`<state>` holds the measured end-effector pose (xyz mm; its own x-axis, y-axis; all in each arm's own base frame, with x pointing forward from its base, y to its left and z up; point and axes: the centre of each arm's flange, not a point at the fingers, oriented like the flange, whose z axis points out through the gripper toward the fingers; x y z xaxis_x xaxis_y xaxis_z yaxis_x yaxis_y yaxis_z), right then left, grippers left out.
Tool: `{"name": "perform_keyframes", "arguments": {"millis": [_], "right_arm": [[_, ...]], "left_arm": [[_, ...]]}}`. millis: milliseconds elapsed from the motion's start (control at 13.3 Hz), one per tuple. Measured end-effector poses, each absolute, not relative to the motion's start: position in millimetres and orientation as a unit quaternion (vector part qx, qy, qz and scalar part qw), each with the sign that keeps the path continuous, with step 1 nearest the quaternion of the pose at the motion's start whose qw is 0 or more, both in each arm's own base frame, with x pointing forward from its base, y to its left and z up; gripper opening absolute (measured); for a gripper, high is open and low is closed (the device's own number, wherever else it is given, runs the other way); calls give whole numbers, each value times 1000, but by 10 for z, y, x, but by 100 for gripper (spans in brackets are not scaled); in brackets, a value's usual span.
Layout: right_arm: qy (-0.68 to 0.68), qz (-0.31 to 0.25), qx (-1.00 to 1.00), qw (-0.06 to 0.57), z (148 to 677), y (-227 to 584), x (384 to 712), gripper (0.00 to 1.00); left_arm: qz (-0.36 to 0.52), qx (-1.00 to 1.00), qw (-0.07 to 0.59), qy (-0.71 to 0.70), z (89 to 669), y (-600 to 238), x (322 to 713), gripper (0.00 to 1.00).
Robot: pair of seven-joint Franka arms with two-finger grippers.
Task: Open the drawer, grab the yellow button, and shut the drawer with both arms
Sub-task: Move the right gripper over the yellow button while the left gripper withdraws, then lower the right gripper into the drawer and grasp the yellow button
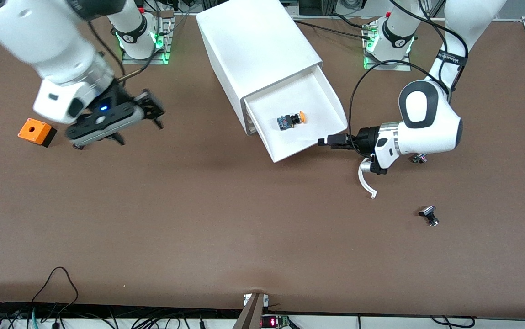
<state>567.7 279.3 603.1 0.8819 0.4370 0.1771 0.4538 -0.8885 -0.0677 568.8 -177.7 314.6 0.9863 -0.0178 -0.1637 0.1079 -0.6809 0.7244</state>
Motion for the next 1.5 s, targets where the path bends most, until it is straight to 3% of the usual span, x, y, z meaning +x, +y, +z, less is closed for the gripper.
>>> {"name": "perform_keyframes", "arguments": {"millis": [375,601,826,1051,1502], "right_arm": [[-352,-64,-933,47,5765,3357,5528,100],[-443,-70,-893,44,5587,3779,5440,100],[-550,-68,-831,40,5409,4391,5210,100],[-617,-75,-783,35,5245,4729,5241,100],[-683,-93,-724,21,5025,5450,5014,100]], "left_arm": [[28,963,257,-79,4088,-1191,6181,100],[41,970,226,-74,4522,-701,6140,100],[42,984,150,-92,5048,-299,5961,100],[19,991,97,-87,5557,-108,5792,100],[-11,999,23,-41,5744,-68,5718,100]]}}
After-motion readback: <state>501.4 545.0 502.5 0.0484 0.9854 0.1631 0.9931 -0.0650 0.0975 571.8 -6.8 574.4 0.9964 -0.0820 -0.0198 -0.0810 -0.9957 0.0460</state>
